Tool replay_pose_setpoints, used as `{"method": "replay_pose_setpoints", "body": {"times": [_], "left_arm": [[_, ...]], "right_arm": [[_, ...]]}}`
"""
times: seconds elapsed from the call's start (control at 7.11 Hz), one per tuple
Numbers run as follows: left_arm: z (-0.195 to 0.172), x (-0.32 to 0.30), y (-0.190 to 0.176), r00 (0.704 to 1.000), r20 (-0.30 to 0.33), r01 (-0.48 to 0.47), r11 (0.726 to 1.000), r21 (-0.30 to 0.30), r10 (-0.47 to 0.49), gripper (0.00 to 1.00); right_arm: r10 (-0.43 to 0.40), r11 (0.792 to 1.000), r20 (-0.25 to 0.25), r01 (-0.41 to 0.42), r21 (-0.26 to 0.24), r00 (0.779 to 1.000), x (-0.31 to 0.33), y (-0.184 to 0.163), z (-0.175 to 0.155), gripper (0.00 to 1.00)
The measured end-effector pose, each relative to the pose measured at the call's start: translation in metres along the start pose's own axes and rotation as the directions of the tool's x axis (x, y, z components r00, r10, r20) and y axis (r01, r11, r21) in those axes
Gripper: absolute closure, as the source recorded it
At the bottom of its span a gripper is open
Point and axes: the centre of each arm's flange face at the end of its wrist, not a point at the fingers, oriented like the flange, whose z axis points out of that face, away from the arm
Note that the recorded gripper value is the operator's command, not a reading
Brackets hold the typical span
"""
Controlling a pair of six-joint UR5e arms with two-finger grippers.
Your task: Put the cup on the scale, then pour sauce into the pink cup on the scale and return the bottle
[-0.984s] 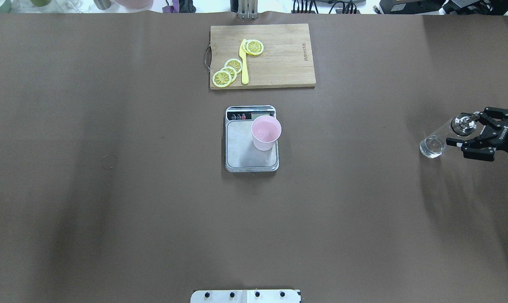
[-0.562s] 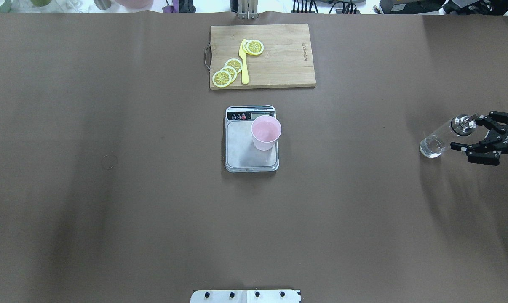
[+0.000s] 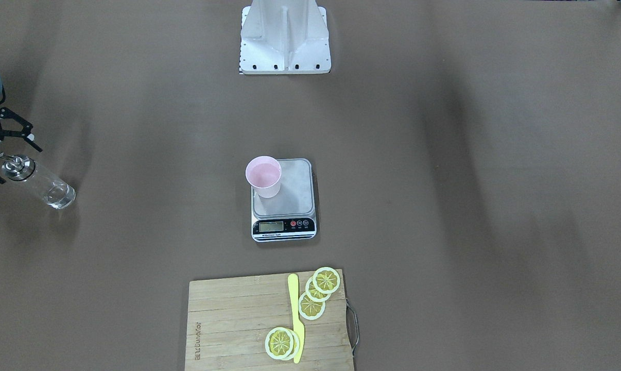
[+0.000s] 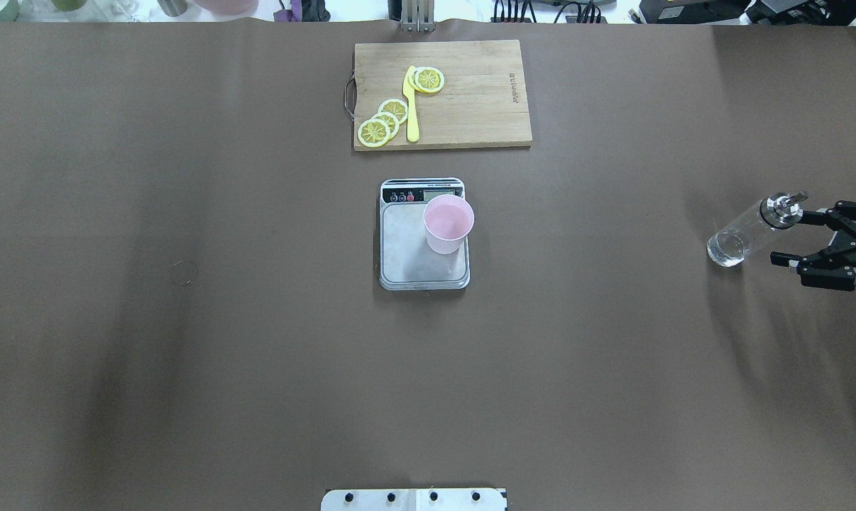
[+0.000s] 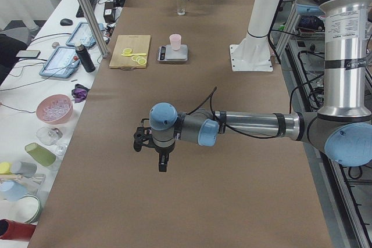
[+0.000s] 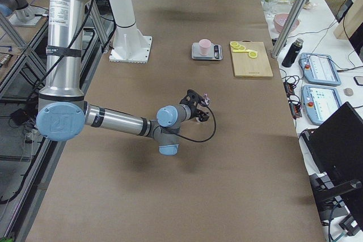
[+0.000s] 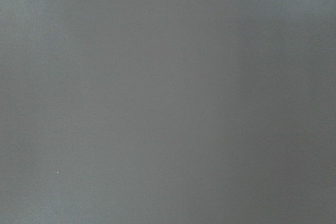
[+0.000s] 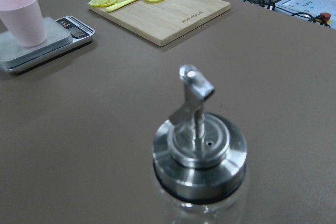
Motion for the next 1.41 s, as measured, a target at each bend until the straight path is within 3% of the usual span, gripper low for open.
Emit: {"method": "replay_pose_setpoints", "body": {"times": [0.42, 0.7, 0.84, 0.98, 1.12, 1.41], "left_arm": [[0.0, 0.0, -0.001, 1.0, 0.0, 0.0, 1.0, 0.001, 0.0, 0.01], [0.0, 0.0, 0.0, 1.0, 0.0, 0.001, 1.0, -0.001, -0.001, 0.01], [0.001, -0.001, 0.0, 1.0, 0.0, 0.001, 1.0, -0.002, -0.001, 0.01], [0.001, -0.001, 0.0, 1.0, 0.0, 0.001, 1.0, -0.003, -0.001, 0.01], [0.001, -0.001, 0.0, 1.0, 0.0, 0.001, 1.0, -0.002, -0.001, 0.01], [0.001, 0.0, 0.0, 1.0, 0.0, 0.002, 1.0, -0.001, -0.002, 0.01]], "right_arm": [[0.115, 0.991, 0.033, -0.113, -0.068, 0.993, 0.009, 0.003, -0.053, 0.0], [0.229, 0.967, -0.03, -0.231, -0.11, 0.973, 0.042, -0.004, -0.092, 0.0], [0.292, 0.947, -0.094, -0.302, -0.111, 0.952, 0.06, -0.007, -0.11, 0.0], [0.361, 0.919, -0.166, -0.38, -0.104, 0.918, 0.078, -0.008, -0.127, 0.0], [0.433, 0.881, -0.237, -0.464, -0.095, 0.87, 0.097, -0.008, -0.143, 0.0], [0.544, 0.79, -0.342, -0.605, -0.099, 0.766, 0.125, -0.004, -0.156, 0.0]]}}
